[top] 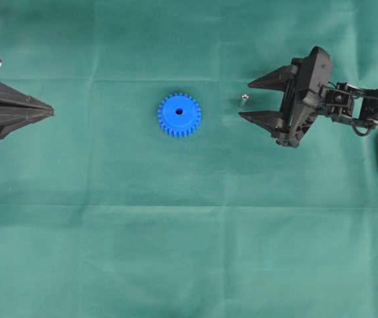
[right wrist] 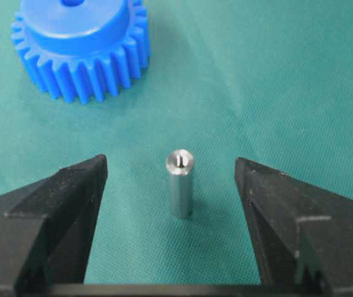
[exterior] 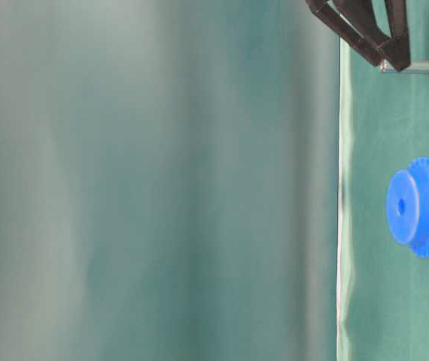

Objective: Insert the shaft placed at a random location into the center hole of the medium gear at another random location.
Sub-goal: 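Move the right gripper left over the small silver shaft, opening it, then close the right gripper on the silver shaft and lift it upright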

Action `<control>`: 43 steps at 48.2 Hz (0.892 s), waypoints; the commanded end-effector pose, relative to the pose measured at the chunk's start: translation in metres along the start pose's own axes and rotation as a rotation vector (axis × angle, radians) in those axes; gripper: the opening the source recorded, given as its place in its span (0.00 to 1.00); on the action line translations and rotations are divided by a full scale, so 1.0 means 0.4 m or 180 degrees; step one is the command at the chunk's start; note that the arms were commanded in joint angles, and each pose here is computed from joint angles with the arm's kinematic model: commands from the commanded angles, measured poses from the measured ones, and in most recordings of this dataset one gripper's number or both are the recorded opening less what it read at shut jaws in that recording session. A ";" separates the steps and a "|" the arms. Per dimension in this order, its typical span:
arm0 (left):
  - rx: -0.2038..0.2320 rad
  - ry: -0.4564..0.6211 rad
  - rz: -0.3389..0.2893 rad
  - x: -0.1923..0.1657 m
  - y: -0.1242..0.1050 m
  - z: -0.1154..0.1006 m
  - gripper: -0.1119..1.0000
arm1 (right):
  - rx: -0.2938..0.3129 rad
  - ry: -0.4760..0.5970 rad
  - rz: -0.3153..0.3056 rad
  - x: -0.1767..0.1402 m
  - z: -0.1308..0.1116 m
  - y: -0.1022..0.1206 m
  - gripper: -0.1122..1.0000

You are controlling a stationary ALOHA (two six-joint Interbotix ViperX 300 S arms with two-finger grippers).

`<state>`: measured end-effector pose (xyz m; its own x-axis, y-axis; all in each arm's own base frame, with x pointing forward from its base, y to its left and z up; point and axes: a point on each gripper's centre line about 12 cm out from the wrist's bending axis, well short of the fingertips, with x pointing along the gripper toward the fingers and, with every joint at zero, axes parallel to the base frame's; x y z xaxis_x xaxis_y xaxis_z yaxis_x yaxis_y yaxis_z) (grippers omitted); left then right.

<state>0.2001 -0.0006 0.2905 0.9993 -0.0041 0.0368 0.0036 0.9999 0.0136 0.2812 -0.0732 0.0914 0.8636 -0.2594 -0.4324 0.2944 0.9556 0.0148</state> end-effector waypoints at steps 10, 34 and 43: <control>0.0010 -0.0029 -0.0002 0.006 0.000 0.012 0.10 | 0.0009 -0.0141 -0.0016 0.019 0.032 -0.002 0.64; 0.0009 0.0015 -0.0007 0.007 -0.001 0.009 0.10 | -0.0012 -0.0142 0.0000 0.017 0.040 0.000 0.22; 0.0010 0.0015 -0.0002 0.007 0.000 0.009 0.10 | -0.0005 -0.0248 0.0017 -0.011 0.095 0.002 0.22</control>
<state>0.2004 -0.0006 0.2882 0.9998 -0.0040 0.0184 0.0037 0.9999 0.0136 0.2881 -0.0749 0.1064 0.8755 -0.2599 -0.4074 0.2922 0.9562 0.0178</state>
